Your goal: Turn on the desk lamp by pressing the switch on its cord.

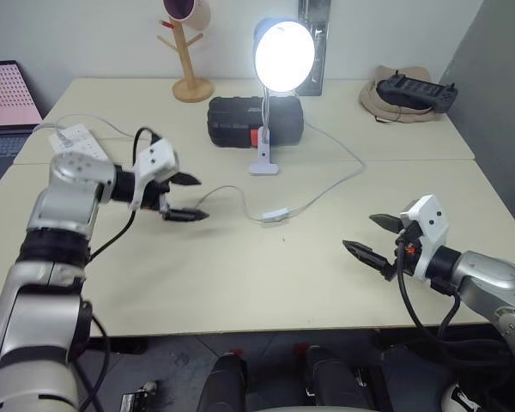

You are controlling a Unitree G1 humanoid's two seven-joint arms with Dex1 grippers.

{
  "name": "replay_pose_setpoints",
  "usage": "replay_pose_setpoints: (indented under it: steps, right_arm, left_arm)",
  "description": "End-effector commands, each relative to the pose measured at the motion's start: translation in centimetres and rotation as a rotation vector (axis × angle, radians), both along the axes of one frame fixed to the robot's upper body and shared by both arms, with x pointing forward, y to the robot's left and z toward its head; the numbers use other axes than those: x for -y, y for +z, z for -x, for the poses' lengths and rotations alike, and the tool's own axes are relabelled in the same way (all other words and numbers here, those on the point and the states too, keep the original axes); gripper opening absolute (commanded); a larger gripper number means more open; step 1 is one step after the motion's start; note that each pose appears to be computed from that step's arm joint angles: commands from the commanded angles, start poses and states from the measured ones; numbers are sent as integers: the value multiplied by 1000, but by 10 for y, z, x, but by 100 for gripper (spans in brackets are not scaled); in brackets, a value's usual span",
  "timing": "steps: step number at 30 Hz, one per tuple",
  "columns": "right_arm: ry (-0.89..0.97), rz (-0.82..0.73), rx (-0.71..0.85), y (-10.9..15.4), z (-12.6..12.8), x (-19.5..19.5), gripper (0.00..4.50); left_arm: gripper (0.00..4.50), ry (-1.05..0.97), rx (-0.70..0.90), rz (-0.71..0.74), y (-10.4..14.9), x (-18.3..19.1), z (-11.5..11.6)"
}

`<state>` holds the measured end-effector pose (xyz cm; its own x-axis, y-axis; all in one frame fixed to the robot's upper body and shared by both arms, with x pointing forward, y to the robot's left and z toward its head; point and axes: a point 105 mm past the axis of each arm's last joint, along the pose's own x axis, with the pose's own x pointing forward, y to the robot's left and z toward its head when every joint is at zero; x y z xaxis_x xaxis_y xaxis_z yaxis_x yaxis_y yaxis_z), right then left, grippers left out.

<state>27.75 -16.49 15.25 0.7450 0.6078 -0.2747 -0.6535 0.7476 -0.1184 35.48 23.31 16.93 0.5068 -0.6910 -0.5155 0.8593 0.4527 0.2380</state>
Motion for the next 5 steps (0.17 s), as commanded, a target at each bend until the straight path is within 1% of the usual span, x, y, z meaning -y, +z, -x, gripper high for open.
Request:
replay_pose_setpoints:
  steps: [1,5]
  right_arm:
    - [-17,6,41,9,-8,6,450]
    - [-42,-13,37,6,-18,2,450]
  left_arm:
    - [450,84,113,57,26,-3,7]
    - [450,162,120,81,16,-5,12]
